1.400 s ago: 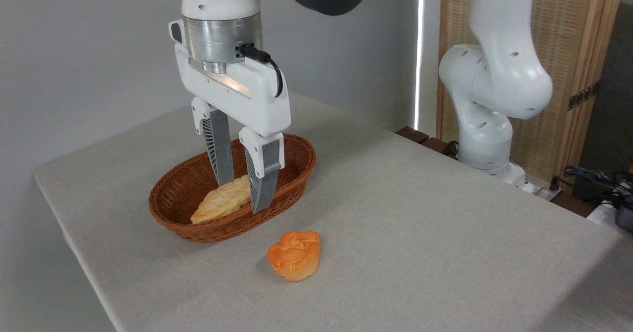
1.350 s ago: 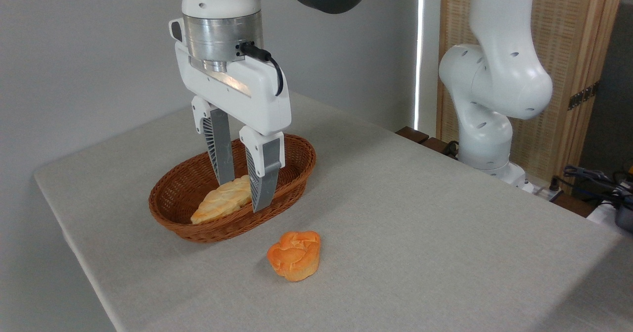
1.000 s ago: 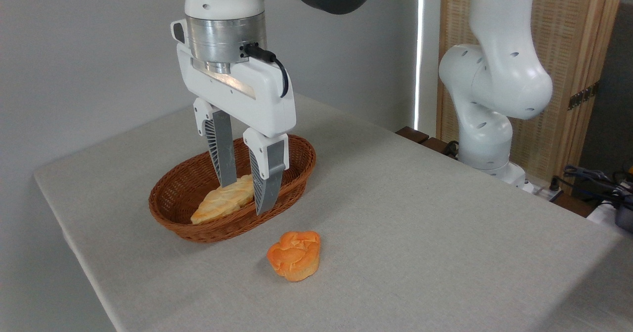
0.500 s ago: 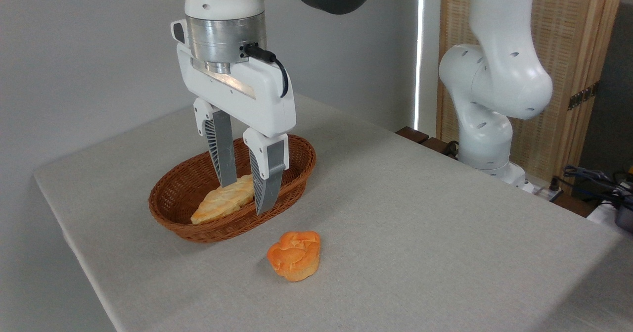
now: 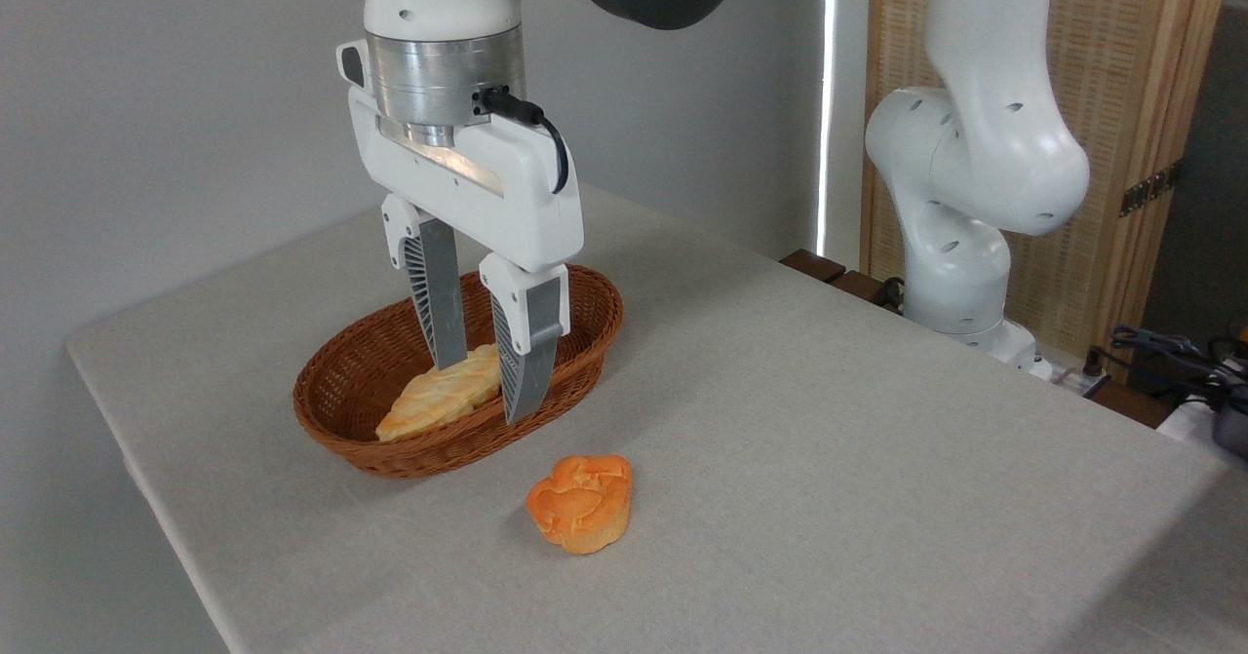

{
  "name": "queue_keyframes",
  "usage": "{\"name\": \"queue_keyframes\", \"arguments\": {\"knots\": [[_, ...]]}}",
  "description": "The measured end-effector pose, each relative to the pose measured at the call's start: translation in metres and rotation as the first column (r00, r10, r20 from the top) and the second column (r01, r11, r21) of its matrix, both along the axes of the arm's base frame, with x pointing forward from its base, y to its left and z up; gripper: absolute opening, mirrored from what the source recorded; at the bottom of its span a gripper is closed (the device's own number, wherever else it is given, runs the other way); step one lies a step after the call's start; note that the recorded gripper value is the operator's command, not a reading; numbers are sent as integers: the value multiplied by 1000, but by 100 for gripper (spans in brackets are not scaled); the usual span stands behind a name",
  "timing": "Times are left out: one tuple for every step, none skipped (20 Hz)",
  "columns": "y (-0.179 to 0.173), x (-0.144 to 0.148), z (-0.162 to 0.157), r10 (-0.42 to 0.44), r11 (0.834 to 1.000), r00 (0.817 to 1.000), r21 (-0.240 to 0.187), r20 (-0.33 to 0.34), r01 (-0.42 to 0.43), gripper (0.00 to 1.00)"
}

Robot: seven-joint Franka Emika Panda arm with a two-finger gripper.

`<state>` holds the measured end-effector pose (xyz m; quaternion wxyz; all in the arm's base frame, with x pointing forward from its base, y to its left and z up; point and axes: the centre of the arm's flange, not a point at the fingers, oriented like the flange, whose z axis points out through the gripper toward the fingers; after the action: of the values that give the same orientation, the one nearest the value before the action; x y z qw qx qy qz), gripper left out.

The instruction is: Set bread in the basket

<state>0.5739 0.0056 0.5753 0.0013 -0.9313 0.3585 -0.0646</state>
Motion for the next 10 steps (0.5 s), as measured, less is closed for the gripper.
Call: {"name": "queue_keyframes", "arguments": {"knots": [[0,0,-1,0,1000,1000,0,-1,0,100],[-1,0,-1,-1,1000,1000,0,-2,1,100],[-2,1,-2,-3,1000,1000,1,-3,3,100],[-2,1,-2,-4,1000,1000,1,-3,4,100],[-3,1,-2,-5,1000,1000,1,-4,5,100],[-3,1,-3,-5,1000,1000,1,-4,5,100],[-3,1,-3,-6,1000,1000,1,-5,6,100],[-3,1,-3,-6,1000,1000,1,-5,6,100],[-3,1,-3,-6,1000,1000,1,-5,6,100],[-3,1,-3,-6,1000,1000,1,-5,6,100]]}}
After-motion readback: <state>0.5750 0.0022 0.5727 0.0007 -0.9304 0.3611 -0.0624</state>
